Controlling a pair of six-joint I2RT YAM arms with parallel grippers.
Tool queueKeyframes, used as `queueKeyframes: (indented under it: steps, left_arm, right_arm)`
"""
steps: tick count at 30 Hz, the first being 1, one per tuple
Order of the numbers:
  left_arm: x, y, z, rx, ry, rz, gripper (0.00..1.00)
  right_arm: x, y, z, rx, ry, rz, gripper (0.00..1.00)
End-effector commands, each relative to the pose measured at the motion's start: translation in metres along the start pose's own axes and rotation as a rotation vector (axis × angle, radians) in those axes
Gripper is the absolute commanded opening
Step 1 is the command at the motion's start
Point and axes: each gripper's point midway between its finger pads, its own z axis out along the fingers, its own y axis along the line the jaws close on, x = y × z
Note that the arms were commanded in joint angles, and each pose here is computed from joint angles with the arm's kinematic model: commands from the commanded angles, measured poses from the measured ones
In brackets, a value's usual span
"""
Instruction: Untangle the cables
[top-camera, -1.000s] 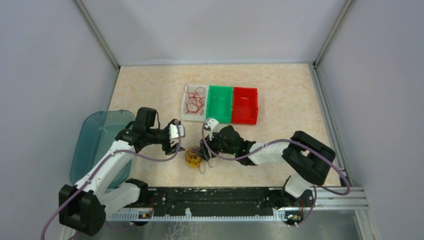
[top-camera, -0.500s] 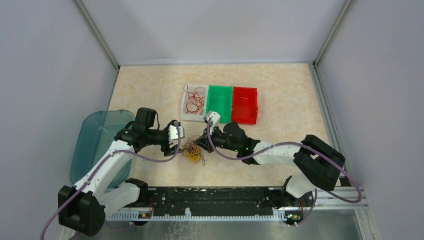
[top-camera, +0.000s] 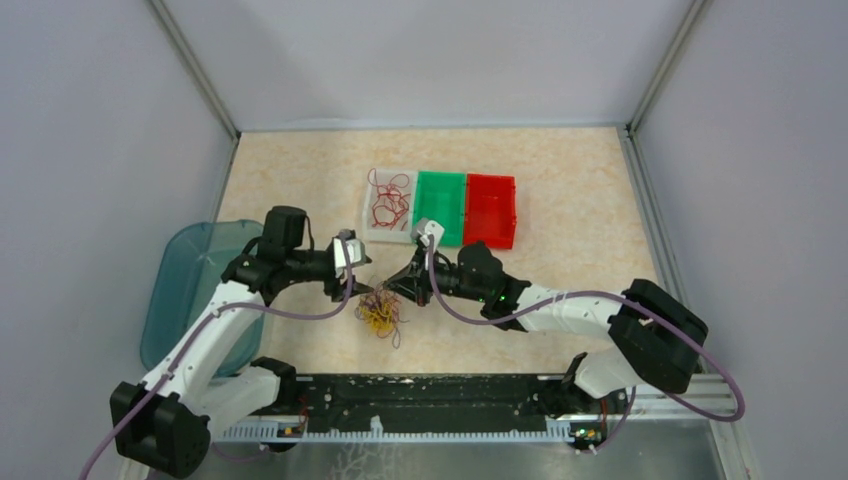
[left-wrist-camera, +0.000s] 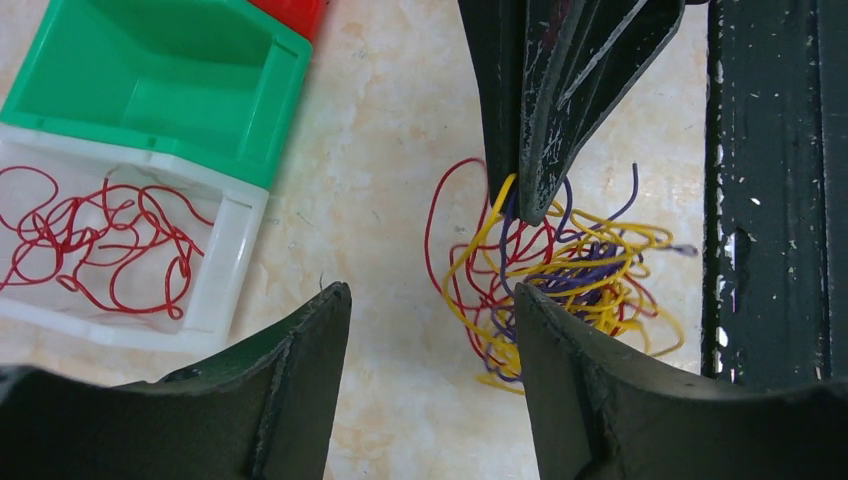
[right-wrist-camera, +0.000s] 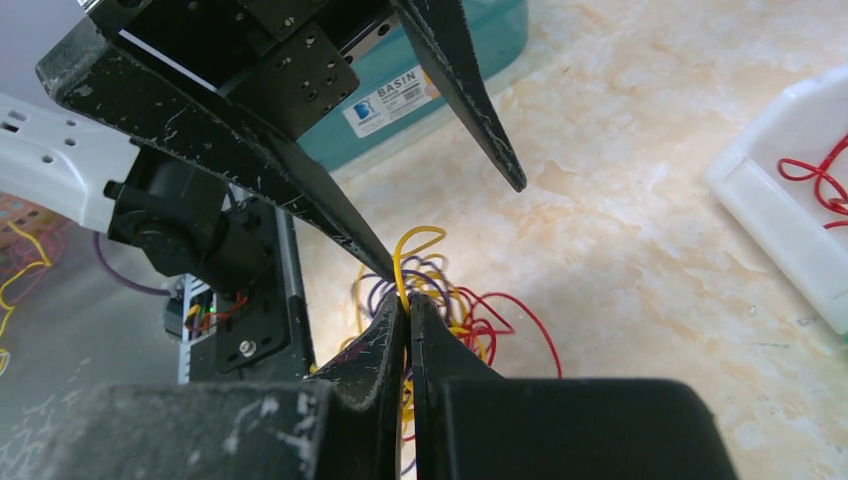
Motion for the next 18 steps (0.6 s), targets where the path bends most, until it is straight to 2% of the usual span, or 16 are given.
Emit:
queueKeyframes:
  steps: [1,8,18]
  left_arm:
    - [-0.021,-0.008,-0.003,0.048,-0.073,0.091,0.66]
    - [-0.021,-0.016,0.000,0.089,-0.079,0.100,0.57]
    - [-0.025,-0.022,0.005,0.123,-0.077,0.059,0.41]
  right_arm:
    - [-0.026,0.019,0.001,-0.096,-0.071,-0.018,0.00]
    - [-0.026,0.028,0.004,-0.148,-0.057,-0.010,0.00]
    - [-0.029,0.023,0.012,-0.114,-0.070,0.012,0.00]
